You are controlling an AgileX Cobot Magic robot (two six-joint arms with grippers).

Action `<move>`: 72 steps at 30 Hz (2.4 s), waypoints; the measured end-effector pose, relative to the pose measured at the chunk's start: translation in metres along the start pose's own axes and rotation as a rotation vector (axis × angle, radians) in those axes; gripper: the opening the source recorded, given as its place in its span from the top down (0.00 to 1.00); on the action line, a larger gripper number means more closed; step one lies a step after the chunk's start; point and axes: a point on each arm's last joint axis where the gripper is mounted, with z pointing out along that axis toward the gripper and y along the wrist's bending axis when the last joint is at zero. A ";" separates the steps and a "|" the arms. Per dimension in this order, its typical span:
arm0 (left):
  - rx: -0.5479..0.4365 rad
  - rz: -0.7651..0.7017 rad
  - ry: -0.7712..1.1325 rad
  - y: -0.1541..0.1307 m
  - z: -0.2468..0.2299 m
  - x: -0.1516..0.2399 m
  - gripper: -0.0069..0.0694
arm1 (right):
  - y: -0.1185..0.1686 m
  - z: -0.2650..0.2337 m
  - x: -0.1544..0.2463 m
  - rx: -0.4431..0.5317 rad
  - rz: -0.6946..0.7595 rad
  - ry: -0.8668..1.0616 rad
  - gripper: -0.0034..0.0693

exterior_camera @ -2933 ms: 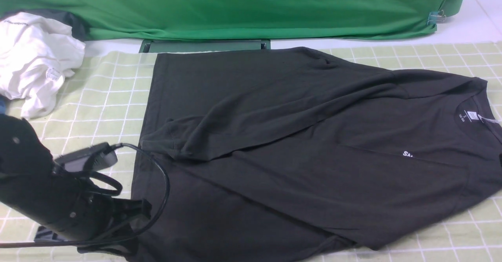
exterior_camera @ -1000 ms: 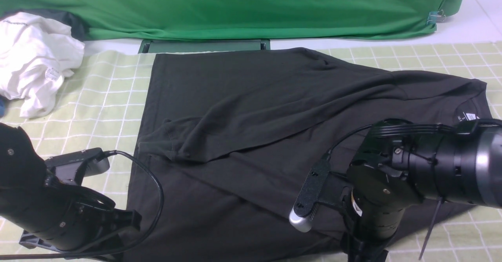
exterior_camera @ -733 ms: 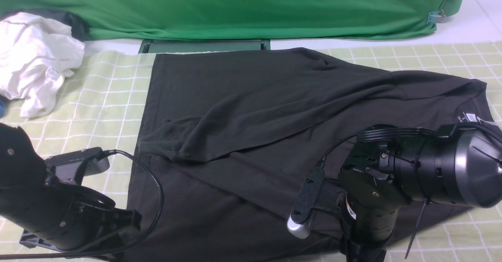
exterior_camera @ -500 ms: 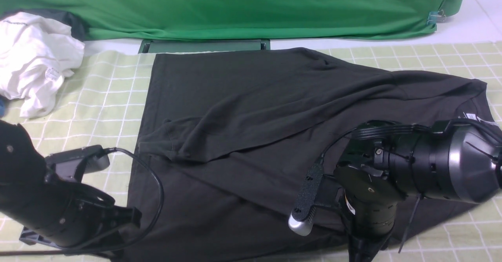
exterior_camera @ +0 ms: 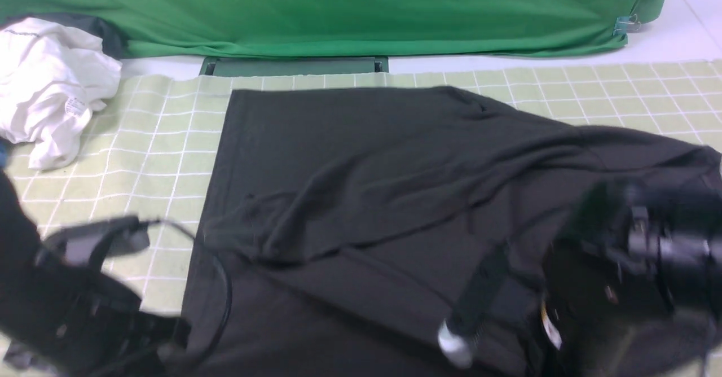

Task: Fold a long-sleeved shirt over a green coffee tablecloth.
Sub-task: 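Fold the black garment in half by bringing its near edge over to the far edge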

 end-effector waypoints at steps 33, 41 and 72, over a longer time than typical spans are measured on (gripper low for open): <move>0.114 -0.100 -0.482 -0.032 -0.070 -0.136 0.88 | -0.134 -0.079 -0.058 0.289 0.307 -0.332 0.94; 0.092 -0.123 -0.469 -0.025 -0.047 -0.206 0.88 | -0.178 -0.053 -0.095 0.296 0.359 -0.343 0.94; 0.047 -0.253 -0.701 0.021 0.008 -0.305 0.88 | -0.268 -0.009 -0.180 0.397 0.337 -0.579 0.87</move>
